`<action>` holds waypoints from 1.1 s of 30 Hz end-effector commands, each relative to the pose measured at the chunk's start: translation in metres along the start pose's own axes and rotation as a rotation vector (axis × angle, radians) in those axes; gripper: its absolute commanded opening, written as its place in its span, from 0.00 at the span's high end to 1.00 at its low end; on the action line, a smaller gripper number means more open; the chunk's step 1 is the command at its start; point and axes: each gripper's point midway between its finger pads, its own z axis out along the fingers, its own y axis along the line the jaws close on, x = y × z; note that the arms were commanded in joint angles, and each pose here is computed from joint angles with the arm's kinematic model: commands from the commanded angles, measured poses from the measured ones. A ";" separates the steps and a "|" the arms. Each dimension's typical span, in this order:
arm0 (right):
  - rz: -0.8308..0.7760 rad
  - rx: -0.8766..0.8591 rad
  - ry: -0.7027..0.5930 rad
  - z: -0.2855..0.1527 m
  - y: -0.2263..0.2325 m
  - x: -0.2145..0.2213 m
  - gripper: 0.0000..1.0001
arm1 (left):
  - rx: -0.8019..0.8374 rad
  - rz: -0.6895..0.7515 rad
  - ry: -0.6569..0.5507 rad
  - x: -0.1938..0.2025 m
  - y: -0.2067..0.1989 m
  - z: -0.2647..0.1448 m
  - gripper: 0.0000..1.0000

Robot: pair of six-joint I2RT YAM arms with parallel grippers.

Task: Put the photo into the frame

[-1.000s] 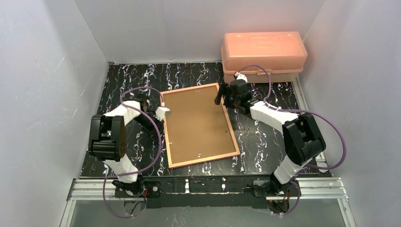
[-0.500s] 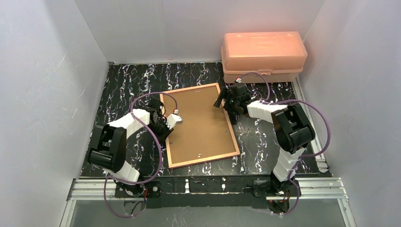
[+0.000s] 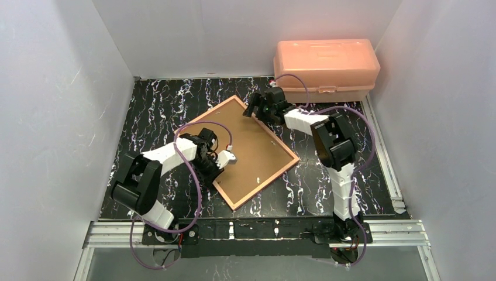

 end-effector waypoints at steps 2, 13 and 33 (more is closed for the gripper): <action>-0.066 -0.195 0.137 0.008 0.086 0.047 0.01 | 0.063 0.017 -0.046 -0.022 -0.019 0.008 0.91; -0.188 -0.048 -0.015 -0.045 0.097 -0.017 0.01 | 0.151 -0.099 -0.073 -0.047 -0.034 -0.044 0.88; 0.088 0.099 0.006 -0.235 -0.011 0.095 0.01 | -0.248 -0.788 -0.405 -0.023 0.261 -0.145 0.86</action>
